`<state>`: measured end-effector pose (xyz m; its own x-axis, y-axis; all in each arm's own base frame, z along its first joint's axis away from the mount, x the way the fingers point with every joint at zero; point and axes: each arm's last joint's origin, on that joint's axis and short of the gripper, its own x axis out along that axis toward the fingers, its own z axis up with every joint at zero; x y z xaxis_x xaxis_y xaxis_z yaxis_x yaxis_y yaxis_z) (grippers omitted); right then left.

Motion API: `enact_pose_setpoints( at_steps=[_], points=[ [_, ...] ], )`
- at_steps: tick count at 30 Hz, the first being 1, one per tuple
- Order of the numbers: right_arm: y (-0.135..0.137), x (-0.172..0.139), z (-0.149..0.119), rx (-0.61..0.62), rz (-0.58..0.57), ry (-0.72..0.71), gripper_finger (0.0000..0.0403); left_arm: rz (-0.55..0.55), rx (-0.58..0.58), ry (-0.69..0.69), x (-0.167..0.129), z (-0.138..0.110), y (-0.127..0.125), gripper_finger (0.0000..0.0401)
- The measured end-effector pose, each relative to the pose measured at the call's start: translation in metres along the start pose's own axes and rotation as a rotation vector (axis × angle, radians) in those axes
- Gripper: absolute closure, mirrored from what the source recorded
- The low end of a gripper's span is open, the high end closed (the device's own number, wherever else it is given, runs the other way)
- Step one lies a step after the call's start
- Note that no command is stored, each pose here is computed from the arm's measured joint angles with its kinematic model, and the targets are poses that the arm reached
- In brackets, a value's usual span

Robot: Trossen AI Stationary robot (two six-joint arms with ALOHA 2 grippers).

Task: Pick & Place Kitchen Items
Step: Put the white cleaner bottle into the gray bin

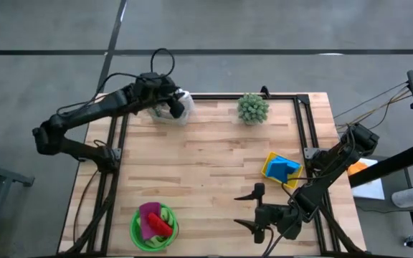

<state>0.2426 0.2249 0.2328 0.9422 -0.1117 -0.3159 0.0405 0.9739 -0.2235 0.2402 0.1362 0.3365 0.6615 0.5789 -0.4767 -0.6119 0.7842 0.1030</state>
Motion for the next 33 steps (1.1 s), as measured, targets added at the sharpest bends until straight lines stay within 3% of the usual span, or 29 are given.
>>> enact_pose_setpoints(
  at_steps=[8,23,33],
  points=[
    [0.0,0.0,0.0,-0.001,0.0,0.001,0.0069,0.16,-0.03,0.057,0.027,-0.007,0.018,0.0296],
    [0.0,0.0,-0.001,-0.002,0.0,0.002,0.0069,0.175,-0.053,0.16,0.062,-0.022,0.018,0.0297],
    [0.0,0.0,-0.002,-0.005,0.0,0.004,0.0069,0.167,-0.057,0.181,0.065,-0.025,0.018,0.0297]
  ],
)
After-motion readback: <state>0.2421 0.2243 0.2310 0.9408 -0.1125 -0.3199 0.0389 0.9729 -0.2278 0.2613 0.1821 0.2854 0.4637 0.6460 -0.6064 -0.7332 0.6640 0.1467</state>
